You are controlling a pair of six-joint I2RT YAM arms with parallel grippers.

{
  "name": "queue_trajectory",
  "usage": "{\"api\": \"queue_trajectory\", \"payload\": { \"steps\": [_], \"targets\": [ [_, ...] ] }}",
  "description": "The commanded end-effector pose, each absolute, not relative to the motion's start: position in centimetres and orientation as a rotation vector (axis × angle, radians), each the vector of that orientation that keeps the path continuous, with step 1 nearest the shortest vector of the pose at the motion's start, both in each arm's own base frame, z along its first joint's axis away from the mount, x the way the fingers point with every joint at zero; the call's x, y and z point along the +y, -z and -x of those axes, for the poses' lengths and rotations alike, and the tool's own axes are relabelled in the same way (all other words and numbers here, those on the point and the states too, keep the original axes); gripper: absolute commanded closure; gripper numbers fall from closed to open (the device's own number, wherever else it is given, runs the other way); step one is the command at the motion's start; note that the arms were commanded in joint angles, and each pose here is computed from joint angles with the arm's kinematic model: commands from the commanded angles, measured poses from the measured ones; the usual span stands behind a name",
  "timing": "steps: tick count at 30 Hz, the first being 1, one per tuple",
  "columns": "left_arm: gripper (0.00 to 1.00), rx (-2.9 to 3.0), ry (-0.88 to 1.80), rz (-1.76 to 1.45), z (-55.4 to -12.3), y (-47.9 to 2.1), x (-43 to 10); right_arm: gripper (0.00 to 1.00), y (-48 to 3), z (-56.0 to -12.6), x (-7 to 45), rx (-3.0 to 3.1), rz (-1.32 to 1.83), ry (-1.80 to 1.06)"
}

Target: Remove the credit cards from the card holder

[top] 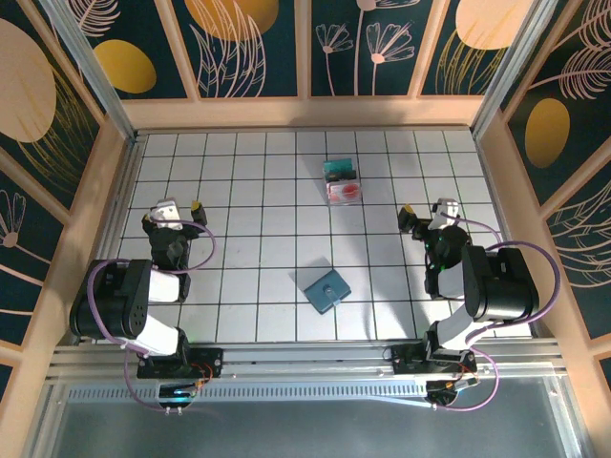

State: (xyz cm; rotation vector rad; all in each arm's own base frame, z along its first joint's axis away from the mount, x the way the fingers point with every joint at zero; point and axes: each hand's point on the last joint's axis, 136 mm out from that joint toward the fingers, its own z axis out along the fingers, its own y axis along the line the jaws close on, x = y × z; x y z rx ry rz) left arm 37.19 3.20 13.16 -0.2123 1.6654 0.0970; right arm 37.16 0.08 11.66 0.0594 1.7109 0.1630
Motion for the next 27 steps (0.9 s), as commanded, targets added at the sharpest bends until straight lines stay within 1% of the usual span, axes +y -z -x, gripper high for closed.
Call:
{"api": "queue_trajectory", "payload": {
  "steps": [1,18,27],
  "targets": [
    [0.01,1.639,-0.082,0.224,-37.3,-13.8,3.1,0.01,-12.8,-37.4,0.2,1.668,-0.028,-0.154],
    [0.01,1.632,-0.082,0.231,-37.2,-13.9,3.2,0.01,-12.8,-37.4,0.1,1.667,-0.029,-0.154],
    [0.01,1.604,-0.132,0.328,-36.4,-16.8,4.8,0.01,-13.5,-37.7,0.0,1.677,-0.037,-0.152]
  ]
}}
